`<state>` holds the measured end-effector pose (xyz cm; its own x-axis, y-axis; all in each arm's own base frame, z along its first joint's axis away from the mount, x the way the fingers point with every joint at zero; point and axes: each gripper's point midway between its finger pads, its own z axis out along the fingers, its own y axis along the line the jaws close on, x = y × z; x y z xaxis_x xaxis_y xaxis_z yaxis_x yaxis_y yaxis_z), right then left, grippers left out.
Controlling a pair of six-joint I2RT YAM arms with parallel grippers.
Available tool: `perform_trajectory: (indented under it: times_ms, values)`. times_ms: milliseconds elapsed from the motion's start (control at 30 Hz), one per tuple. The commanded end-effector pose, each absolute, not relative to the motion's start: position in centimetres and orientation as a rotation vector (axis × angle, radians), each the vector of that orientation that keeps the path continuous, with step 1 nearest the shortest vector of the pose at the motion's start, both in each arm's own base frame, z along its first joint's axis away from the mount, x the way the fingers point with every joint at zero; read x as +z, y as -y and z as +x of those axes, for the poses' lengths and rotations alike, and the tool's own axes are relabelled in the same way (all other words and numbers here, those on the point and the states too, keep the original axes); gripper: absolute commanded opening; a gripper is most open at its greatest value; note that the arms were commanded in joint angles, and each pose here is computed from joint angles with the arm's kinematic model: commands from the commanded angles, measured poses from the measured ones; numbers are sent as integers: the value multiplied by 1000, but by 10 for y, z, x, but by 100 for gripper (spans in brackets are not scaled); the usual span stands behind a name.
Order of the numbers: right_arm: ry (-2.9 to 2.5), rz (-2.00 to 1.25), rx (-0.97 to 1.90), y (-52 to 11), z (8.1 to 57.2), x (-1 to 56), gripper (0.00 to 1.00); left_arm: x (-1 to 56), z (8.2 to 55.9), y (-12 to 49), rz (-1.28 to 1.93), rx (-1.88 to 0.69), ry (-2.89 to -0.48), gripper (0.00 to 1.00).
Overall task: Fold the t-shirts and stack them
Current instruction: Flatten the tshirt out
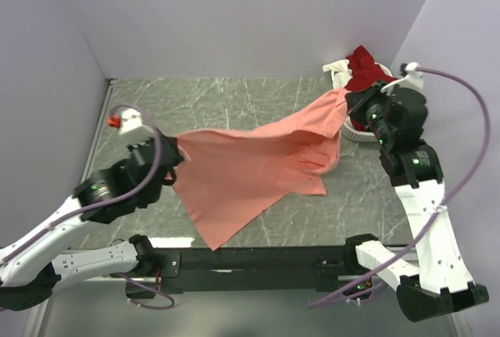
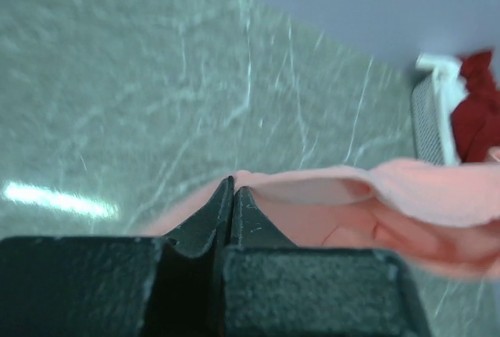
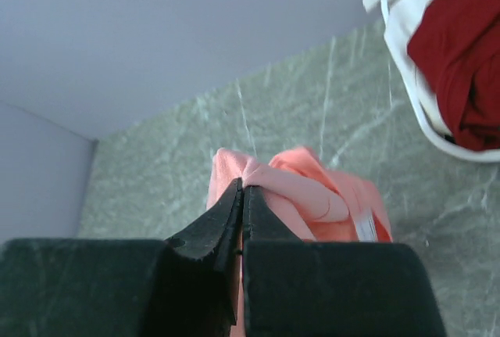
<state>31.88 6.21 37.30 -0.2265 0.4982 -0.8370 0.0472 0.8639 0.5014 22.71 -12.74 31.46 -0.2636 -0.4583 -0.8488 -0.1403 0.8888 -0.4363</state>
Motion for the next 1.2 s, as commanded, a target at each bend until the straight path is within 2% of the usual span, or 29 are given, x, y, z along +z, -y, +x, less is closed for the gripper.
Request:
perform_trajectory:
  times_ms: [0, 167, 333, 367, 400, 433, 467, 533, 567, 600, 633, 667, 700, 733, 767, 800, 833, 900, 967, 1000, 1033, 1067, 1100, 1167]
  values:
    - [-1650, 417, 458, -52, 296, 427, 0, 368, 224, 81, -472, -201, -1696, 1]
    - [-1521, 404, 574, -60, 285, 481, 0, 426, 223, 54, -533, -196, -1527, 1]
    - [-1409, 381, 637, -69, 315, 524, 0, 477, 247, 62, -457, -172, -1335, 1]
    - [-1383, 377, 645, -70, 322, 532, 0, 474, 270, 60, -450, -102, -1339, 1]
    - [-1374, 356, 666, -75, 328, 537, 0, 495, 281, 62, -462, -172, -1303, 1]
    - [-1377, 347, 671, -79, 344, 539, 0, 486, 299, 64, -428, -160, -1360, 1]
    - [-1348, 340, 682, -81, 352, 548, 0, 474, 341, 65, -373, -178, -1414, 1]
    - [-1346, 332, 698, -87, 381, 548, 0, 489, 372, 57, -398, -269, -1376, 1]
    - [-1304, 308, 720, -92, 389, 559, 0, 475, 406, 50, -384, -282, -1417, 1]
    - [-1333, 315, 721, -96, 416, 545, 0, 494, 418, 46, -395, -326, -1378, 1]
    - [-1294, 305, 728, -97, 423, 561, 0, 498, 434, 44, -388, -348, -1376, 1]
    - [-1271, 302, 731, -97, 434, 568, 0, 472, 473, 33, -410, -328, -1441, 1]
    - [-1309, 312, 732, -102, 467, 551, 0, 509, 481, 37, -371, -390, -1383, 1]
    - [-1239, 286, 745, -102, 468, 582, 0, 512, 495, 35, -361, -404, -1385, 1]
    - [-1229, 281, 758, -105, 477, 589, 0, 490, 531, 28, -367, -401, -1431, 1]
    - [-1270, 289, 758, -109, 511, 570, 0, 531, 529, 30, -327, -440, -1363, 1]
    - [-1162, 255, 779, -107, 498, 617, 0, 515, 555, 28, -334, -442, -1394, 0]
    - [-1132, 258, 800, -104, 516, 623, 0, 557, 551, 17, -311, -460, -1306, 0]
    - [-1014, 241, 832, -97, 497, 659, 0, 576, 542, 7, -295, -483, -1251, 0]
    - [-943, 224, 831, -89, 470, 684, 0, 578, 542, 3, -295, -502, -1223, 0]
    - [-977, 254, 821, -85, 482, 665, 0, 585, 535, 0, -287, -512, -1197, 0]
    - [-921, 243, 815, -82, 468, 677, 0, 605, 512, -6, -282, -501, -1147, 0]
    - [-877, 231, 809, -78, 438, 694, 0, 595, 512, -10, -291, -485, -1160, 0]
    - [-938, 245, 785, -77, 442, 669, 0, 602, 493, -14, -296, -467, -1150, 0]
